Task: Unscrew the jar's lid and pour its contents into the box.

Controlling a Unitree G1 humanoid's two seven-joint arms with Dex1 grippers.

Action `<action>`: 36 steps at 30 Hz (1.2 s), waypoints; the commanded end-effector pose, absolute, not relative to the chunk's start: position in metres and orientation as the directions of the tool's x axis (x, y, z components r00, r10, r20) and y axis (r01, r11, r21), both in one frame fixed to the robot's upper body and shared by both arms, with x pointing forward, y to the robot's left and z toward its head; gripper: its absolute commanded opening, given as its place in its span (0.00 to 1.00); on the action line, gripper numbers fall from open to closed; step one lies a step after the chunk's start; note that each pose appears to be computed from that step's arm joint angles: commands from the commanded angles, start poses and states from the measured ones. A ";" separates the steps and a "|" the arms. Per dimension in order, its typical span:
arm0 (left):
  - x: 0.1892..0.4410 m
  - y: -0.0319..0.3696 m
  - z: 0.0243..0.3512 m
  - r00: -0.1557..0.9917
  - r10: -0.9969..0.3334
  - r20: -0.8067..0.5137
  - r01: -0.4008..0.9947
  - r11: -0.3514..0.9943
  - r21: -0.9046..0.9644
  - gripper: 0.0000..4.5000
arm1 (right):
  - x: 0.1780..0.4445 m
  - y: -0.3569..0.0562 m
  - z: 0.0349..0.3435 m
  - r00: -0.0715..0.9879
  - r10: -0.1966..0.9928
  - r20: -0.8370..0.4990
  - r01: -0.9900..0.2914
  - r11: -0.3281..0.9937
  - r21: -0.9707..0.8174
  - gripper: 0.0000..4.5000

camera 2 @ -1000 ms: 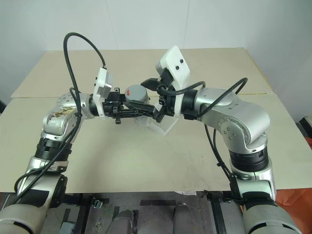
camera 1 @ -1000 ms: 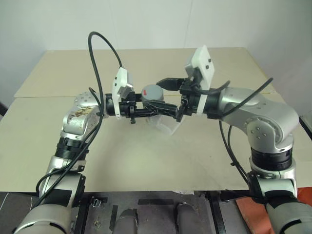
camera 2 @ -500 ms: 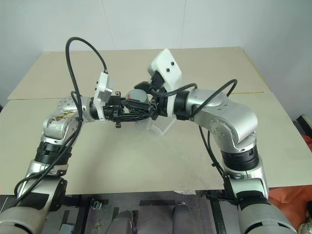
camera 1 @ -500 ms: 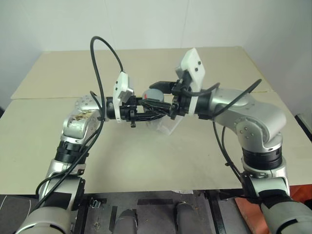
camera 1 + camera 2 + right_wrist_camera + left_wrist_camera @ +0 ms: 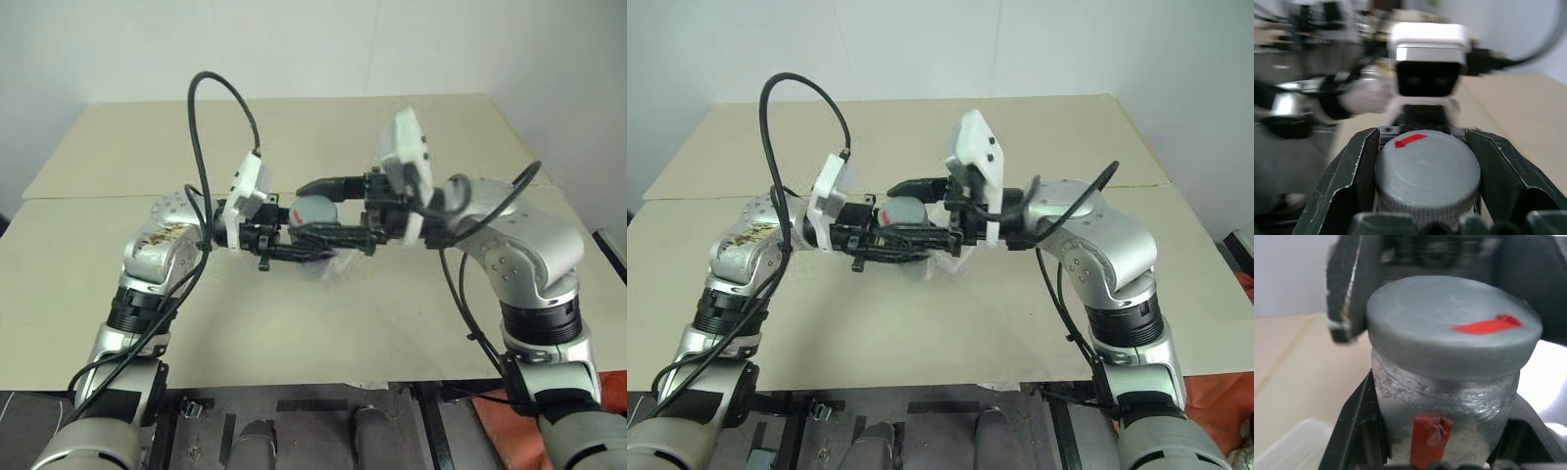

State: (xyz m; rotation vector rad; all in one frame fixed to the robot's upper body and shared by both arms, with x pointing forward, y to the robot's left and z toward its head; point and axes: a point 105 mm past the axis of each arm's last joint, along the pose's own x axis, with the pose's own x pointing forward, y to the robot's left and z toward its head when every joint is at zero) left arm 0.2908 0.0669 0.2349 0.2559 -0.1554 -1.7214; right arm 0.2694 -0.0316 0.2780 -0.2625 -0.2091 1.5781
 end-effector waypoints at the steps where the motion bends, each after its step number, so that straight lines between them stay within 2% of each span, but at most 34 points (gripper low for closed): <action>1: 0.272 0.076 0.256 -0.259 -0.964 -0.061 0.922 -0.266 0.282 0.43 | 0.251 -0.037 0.278 -0.291 0.953 -0.089 -0.900 -0.304 -0.313 0.61; 3: 0.266 0.077 0.255 -0.289 -0.954 -0.077 0.912 -0.299 0.280 0.43 | 0.254 -0.038 0.278 -0.340 0.935 -0.098 -0.881 -0.353 -0.315 0.61; 8: 0.268 0.078 0.253 -0.256 -0.964 -0.076 0.921 -0.267 0.285 0.43 | 0.265 -0.029 0.275 -0.336 0.936 -0.109 -0.877 -0.352 -0.327 0.61; 13: 0.271 0.081 0.249 -0.204 -0.976 -0.070 0.937 -0.216 0.274 0.43 | 0.273 -0.025 0.272 -0.249 0.963 -0.098 -0.903 -0.268 -0.337 0.98; 14: 0.273 0.082 0.248 -0.190 -0.979 -0.067 0.941 -0.201 0.271 0.43 | 0.275 -0.026 0.273 -0.229 0.970 -0.087 -0.908 -0.245 -0.340 1.00; 17: 0.280 0.087 0.244 -0.131 -0.989 -0.065 0.953 -0.144 0.266 0.43 | 0.278 -0.034 0.279 -0.156 0.986 -0.051 -0.920 -0.164 -0.355 1.00; 24: 0.303 0.102 0.237 0.038 -0.998 -0.040 0.970 0.028 0.241 0.43 | 0.293 -0.055 0.281 0.141 0.988 -0.064 -0.919 0.106 -0.379 1.00; 30: 0.312 0.105 0.235 0.060 -0.997 -0.046 0.970 0.048 0.238 0.43 | 0.279 -0.056 0.290 0.168 0.986 -0.019 -0.912 0.148 -0.383 1.00; 36: 0.315 0.102 0.241 0.035 -0.998 -0.056 0.970 0.021 0.241 0.43 | 0.277 -0.035 0.293 0.186 0.983 0.011 -0.895 0.174 -0.411 1.00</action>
